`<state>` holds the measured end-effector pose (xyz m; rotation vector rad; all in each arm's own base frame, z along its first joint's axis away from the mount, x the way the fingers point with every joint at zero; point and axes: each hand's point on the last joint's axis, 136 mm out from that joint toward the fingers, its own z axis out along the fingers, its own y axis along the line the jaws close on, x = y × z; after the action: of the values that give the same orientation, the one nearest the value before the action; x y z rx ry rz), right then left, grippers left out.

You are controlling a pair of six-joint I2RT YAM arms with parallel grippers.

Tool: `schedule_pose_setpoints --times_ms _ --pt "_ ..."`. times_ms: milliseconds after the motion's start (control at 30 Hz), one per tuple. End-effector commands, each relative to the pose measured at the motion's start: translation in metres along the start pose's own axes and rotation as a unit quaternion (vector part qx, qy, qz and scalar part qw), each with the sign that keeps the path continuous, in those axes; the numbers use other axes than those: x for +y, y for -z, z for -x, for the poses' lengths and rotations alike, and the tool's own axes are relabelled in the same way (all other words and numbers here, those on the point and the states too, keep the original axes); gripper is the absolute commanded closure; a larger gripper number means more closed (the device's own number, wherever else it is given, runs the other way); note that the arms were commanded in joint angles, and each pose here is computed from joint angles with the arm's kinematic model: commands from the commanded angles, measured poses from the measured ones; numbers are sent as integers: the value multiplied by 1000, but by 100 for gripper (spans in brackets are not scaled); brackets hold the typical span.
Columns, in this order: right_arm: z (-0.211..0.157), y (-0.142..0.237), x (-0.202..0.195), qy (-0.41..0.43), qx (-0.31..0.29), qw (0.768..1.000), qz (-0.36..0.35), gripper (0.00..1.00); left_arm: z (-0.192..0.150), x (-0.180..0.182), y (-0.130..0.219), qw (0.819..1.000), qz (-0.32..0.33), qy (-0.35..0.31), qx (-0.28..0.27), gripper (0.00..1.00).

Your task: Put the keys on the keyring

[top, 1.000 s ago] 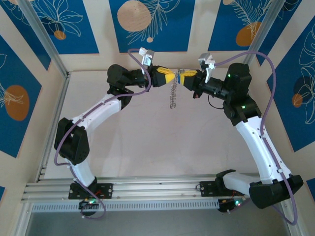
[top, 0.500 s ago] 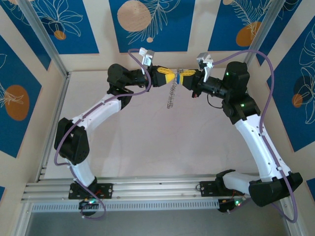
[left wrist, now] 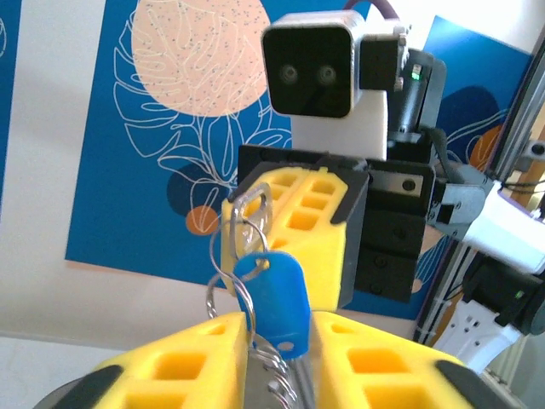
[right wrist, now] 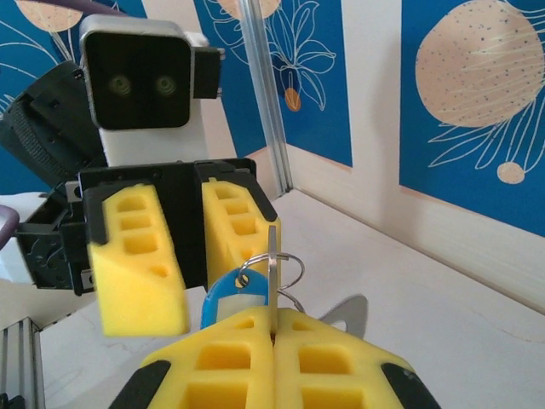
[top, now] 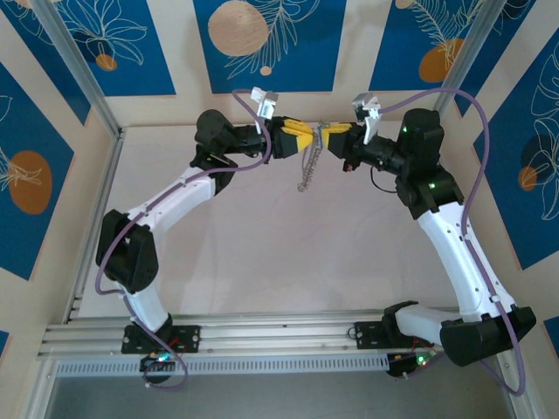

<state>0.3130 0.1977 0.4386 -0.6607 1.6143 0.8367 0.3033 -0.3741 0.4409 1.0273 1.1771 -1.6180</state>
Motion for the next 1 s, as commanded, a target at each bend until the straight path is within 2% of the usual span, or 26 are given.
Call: schedule_pose_setpoints --times_ms 0,167,367,633,967 --pt "15 3 -5 5 -16 1000 -13 100 11 -18 0 999 -6 -31 -5 69" --pt "9 1 -13 -5 -12 1000 -18 100 10 -15 7 999 14 -37 -6 58" --pt "-2 -8 -25 -23 -1 1000 -19 100 11 -5 26 997 62 -43 -14 50" --pt "-35 -32 -54 -59 23 998 -30 100 4 15 57 987 153 -43 -20 44" --pt "-88 -63 -101 -117 52 990 -55 100 -11 22 73 981 189 -32 -8 43"
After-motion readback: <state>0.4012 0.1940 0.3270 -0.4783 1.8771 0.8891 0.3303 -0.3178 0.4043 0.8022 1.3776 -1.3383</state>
